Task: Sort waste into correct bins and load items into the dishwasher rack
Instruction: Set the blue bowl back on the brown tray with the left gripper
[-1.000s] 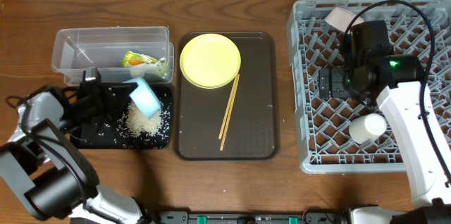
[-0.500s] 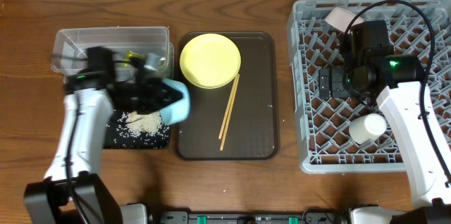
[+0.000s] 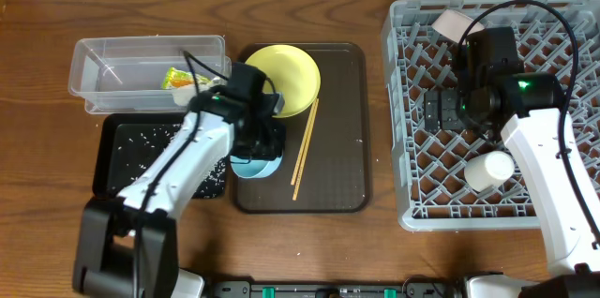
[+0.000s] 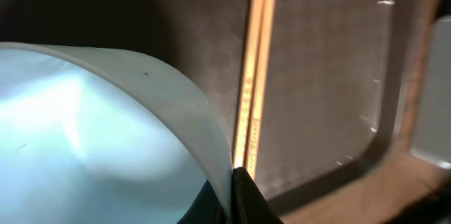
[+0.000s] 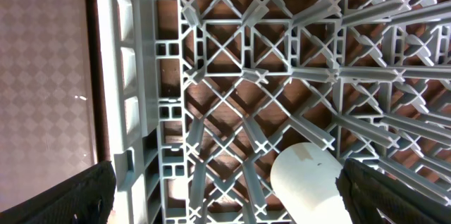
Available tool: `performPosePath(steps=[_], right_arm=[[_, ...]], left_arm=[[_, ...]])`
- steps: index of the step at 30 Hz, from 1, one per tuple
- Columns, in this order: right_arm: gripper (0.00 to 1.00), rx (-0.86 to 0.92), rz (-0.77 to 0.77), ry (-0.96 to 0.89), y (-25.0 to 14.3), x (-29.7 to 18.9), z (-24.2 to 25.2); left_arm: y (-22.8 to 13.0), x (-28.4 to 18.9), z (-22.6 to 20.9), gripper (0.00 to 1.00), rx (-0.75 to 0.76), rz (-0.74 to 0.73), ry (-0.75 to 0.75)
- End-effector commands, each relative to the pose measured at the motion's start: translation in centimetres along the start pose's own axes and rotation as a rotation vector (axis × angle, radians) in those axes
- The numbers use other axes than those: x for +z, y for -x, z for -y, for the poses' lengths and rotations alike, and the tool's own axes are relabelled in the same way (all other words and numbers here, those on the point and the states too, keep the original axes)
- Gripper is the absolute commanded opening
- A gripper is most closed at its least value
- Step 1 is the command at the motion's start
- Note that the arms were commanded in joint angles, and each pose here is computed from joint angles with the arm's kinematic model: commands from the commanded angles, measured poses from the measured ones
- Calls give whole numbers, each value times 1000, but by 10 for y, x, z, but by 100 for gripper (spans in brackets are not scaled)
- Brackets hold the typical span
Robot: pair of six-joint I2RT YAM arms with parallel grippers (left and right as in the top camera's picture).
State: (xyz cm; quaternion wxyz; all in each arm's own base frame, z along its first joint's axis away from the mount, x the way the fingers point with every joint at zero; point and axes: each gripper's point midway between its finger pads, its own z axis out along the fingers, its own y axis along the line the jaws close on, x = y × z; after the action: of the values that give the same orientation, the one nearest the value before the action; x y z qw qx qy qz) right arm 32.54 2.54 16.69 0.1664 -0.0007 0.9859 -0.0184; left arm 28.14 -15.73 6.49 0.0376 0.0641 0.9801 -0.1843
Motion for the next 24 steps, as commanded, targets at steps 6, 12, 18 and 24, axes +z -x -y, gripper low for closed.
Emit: performPosePath(steps=[6, 12, 18, 24], right_arm=[[99, 24, 12, 19, 1, -4, 0], [99, 23, 36, 121, 7, -5, -18], [99, -19, 83, 311, 19, -14, -59], [98, -136, 136, 417, 23, -25, -112]], left_arm=[[5, 13, -10, 25, -27, 0, 63], [10, 5, -6, 41, -21, 22, 54], [18, -35, -4, 50, -30, 116, 39], [8, -96, -28, 57, -119, 238, 66]])
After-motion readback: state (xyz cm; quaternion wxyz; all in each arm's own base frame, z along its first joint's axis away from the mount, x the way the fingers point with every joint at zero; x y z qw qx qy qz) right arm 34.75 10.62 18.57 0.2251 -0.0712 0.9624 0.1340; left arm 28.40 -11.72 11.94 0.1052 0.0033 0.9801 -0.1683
